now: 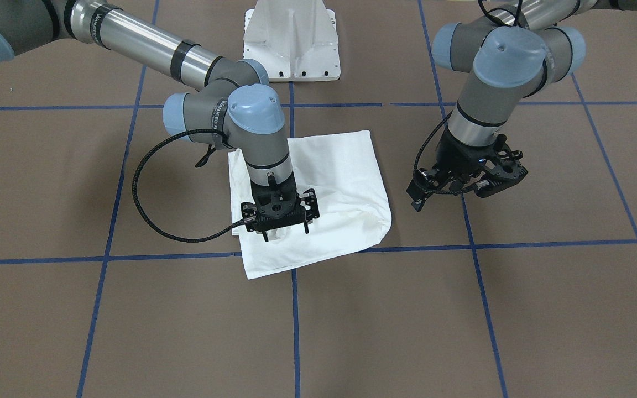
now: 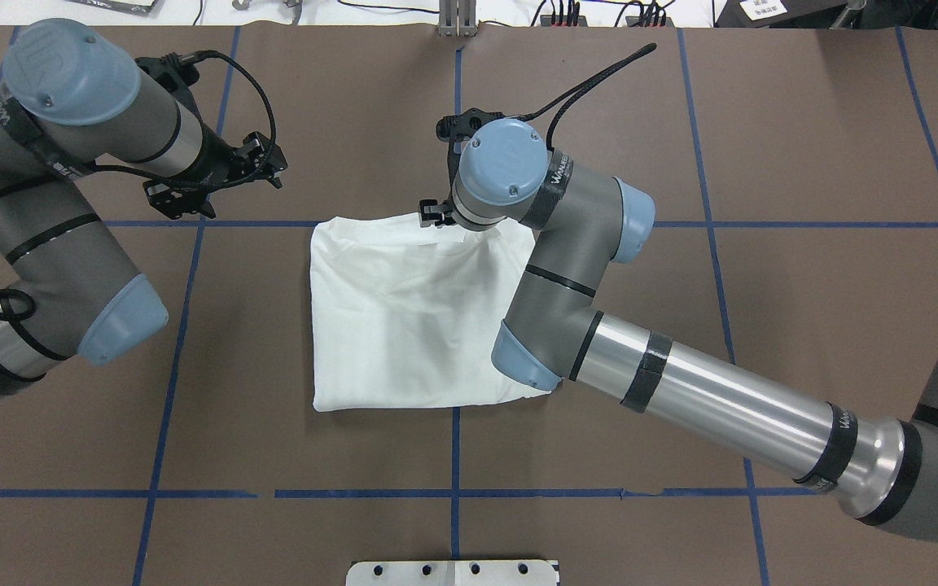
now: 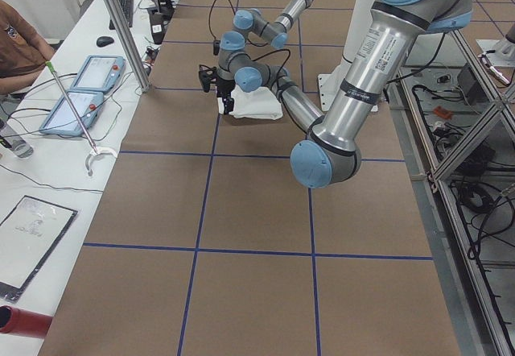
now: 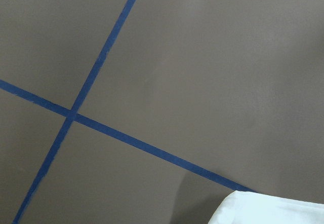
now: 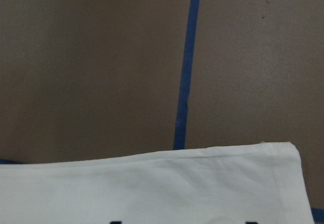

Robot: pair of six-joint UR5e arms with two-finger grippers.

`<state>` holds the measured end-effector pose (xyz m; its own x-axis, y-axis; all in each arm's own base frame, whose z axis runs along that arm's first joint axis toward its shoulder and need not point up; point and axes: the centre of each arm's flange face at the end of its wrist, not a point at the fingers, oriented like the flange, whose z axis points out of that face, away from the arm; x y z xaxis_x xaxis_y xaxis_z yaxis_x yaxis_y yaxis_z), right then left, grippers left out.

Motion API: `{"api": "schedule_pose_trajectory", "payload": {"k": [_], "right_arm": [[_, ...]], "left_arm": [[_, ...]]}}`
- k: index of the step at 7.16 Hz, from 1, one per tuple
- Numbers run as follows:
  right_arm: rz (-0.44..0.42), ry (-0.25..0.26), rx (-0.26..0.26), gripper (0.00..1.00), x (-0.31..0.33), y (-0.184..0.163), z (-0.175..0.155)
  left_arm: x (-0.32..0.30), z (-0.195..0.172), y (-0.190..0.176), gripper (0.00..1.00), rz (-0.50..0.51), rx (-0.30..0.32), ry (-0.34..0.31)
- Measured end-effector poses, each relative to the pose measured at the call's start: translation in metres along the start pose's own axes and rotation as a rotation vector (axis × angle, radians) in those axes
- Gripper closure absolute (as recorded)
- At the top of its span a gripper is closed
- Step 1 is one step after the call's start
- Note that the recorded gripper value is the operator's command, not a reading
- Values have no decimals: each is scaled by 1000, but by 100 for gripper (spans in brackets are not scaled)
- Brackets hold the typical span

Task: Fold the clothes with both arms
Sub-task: 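Press and smooth the folded edge farthest from the robot with the right gripper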

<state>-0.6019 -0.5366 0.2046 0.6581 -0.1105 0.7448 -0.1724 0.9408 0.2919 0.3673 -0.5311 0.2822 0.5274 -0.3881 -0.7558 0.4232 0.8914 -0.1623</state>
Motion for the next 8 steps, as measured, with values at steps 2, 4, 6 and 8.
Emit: {"api": "schedule_pose_trajectory", "payload": {"k": [2, 4, 6, 8], "right_arm": [[54, 32, -21, 19, 3, 1, 7], [74, 87, -53, 37, 8, 3, 12], [90, 101, -63, 65, 9, 4, 12], [105, 97, -55, 84, 7, 2, 10]], "left_arm": [[2, 0, 2, 1, -4, -3, 2], [5, -1, 3, 1, -5, -2, 7], [6, -2, 3, 1, -6, -2, 10], [7, -3, 3, 1, -11, -3, 12]]}}
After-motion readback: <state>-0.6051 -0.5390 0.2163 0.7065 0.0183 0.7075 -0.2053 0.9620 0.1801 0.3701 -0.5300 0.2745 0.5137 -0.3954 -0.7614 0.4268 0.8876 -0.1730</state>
